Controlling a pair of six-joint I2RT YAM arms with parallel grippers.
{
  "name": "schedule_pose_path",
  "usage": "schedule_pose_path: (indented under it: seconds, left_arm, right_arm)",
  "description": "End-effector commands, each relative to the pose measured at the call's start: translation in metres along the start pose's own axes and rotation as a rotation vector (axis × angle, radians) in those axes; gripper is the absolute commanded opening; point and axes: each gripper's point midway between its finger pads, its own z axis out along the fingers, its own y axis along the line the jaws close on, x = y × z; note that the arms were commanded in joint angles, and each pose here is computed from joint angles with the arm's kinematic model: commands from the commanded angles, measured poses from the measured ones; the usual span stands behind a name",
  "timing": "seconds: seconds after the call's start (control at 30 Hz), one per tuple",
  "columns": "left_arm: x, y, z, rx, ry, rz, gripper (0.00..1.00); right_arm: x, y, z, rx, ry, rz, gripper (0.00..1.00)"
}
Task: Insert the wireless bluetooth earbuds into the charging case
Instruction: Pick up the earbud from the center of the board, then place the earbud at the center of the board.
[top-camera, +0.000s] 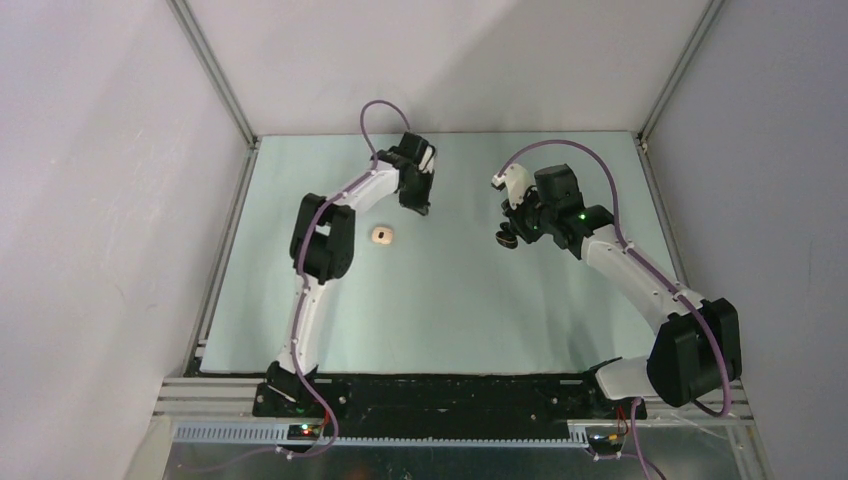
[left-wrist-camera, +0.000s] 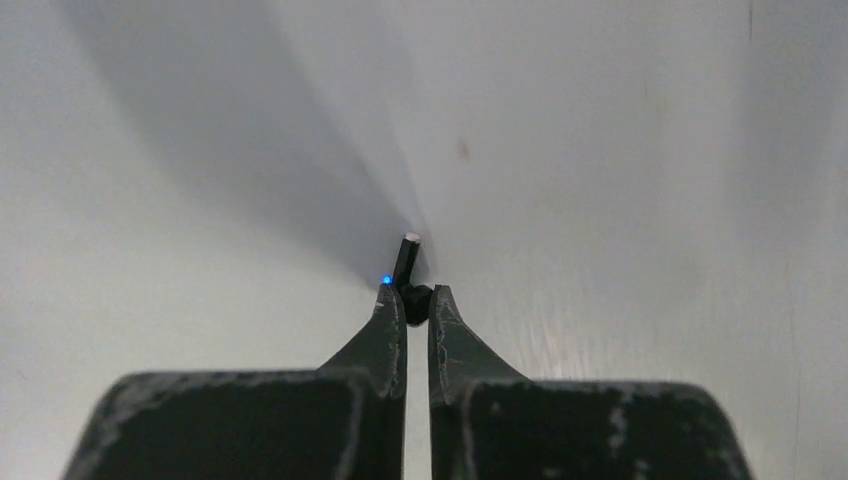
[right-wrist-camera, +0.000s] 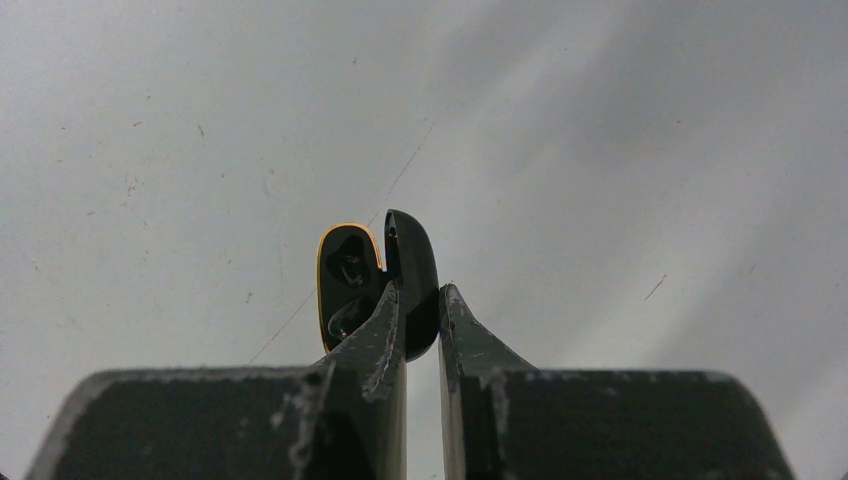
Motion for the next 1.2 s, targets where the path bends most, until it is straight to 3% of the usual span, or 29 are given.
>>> schedule_pose_path:
  seconds: [0.0, 0.1, 0.13, 0.37, 0.53, 0.87, 0.97, 1.17]
  left_arm:
    - [0.014, -0.045, -0.073, 0.253, 0.005, 0.248, 0.00]
    - [0.039, -0.052, -0.125, 0.383, -0.011, 0.452, 0.00]
    - [0.065, -0.054, -0.166, 0.481, 0.020, 0.563, 0.00]
    - [0.149, -0.030, -0.223, 0.556, 0.344, 0.607, 0.00]
    - [0.169, -0.015, -0.247, 0.567, 0.434, 0.650, 0.00]
    - [0.181, -0.033, -0.245, 0.608, 0.650, 0.319, 0.00]
    - [0.184, -0.045, -0.243, 0.673, 0.711, 0.130, 0.00]
    - [0.187, -0.054, -0.242, 0.727, 0.741, 0.045, 0.00]
  right_arm:
    - [-0.022, -0.003, -0.012, -0.002, -0.060, -0.021, 0.00]
    - [-0.015, 0.009, -0.010, -0.080, -0.057, -0.120, 0.00]
    - [-0.012, 0.024, -0.007, -0.169, -0.088, -0.261, 0.00]
    - [-0.015, 0.070, 0.012, -0.339, -0.200, -0.569, 0.00]
    - [-0.021, 0.105, 0.023, -0.435, -0.245, -0.704, 0.00]
    - [-0.055, 0.146, 0.050, -0.409, -0.345, -0.793, 0.00]
    - [-0.061, 0.153, 0.051, -0.398, -0.362, -0.800, 0.00]
    - [-0.071, 0.166, 0.047, -0.397, -0.385, -0.751, 0.00]
